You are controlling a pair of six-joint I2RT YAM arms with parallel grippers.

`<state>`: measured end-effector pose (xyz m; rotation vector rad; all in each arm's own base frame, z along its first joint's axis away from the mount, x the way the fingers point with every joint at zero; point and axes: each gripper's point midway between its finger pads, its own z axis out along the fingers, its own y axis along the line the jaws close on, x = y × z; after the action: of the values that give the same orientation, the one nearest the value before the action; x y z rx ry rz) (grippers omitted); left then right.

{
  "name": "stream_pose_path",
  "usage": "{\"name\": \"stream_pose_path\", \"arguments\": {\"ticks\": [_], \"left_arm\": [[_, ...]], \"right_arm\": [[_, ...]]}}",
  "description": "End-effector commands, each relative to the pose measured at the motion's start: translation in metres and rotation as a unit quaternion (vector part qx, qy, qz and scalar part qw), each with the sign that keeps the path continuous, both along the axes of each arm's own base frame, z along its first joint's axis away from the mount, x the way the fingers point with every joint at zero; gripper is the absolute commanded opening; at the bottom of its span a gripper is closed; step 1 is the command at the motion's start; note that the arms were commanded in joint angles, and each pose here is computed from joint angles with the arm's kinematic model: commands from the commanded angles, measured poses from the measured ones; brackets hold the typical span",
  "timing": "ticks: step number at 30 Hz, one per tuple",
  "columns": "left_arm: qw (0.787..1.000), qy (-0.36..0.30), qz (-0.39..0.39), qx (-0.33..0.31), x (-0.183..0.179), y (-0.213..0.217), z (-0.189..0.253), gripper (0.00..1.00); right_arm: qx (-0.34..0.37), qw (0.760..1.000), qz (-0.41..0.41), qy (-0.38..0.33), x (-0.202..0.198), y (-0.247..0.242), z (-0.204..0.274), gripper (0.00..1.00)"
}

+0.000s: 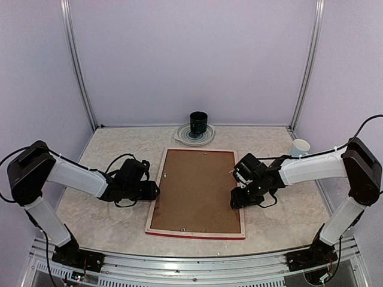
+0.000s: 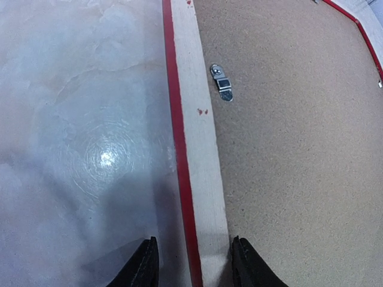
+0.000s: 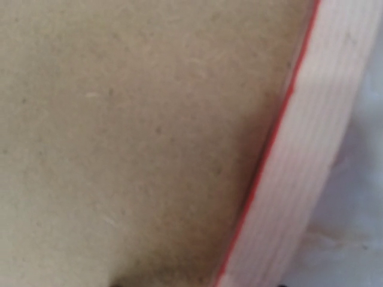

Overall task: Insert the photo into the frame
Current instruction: Press the fastener onto the backboard.

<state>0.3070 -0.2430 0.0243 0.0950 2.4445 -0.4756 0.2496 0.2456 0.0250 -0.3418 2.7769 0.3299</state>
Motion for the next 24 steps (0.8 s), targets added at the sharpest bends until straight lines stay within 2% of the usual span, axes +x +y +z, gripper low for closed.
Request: {"name": "stream_pose_path", "arguments": {"ticks": [1, 10, 24], "left_arm": [[1.0, -0.005, -0.005, -0.005, -0.001, 0.002, 0.0, 0.42], [1.0, -0.003, -0.004, -0.007, -0.001, 0.003, -0.005, 0.42], [1.0, 0.006, 0.004, -0.003, -0.002, 0.01, -0.013, 0.41]], "right_arm": [[-0.029, 0.999, -0.001, 0.016, -0.008, -0.009, -0.009, 0.52], [-0.049, 0.998, 0.006, 0.042, -0.025, -0.024, -0.019, 0.42], [-0.089, 0.993, 0.043, 0.07, -0.04, -0.03, -0.032, 0.41]]}}
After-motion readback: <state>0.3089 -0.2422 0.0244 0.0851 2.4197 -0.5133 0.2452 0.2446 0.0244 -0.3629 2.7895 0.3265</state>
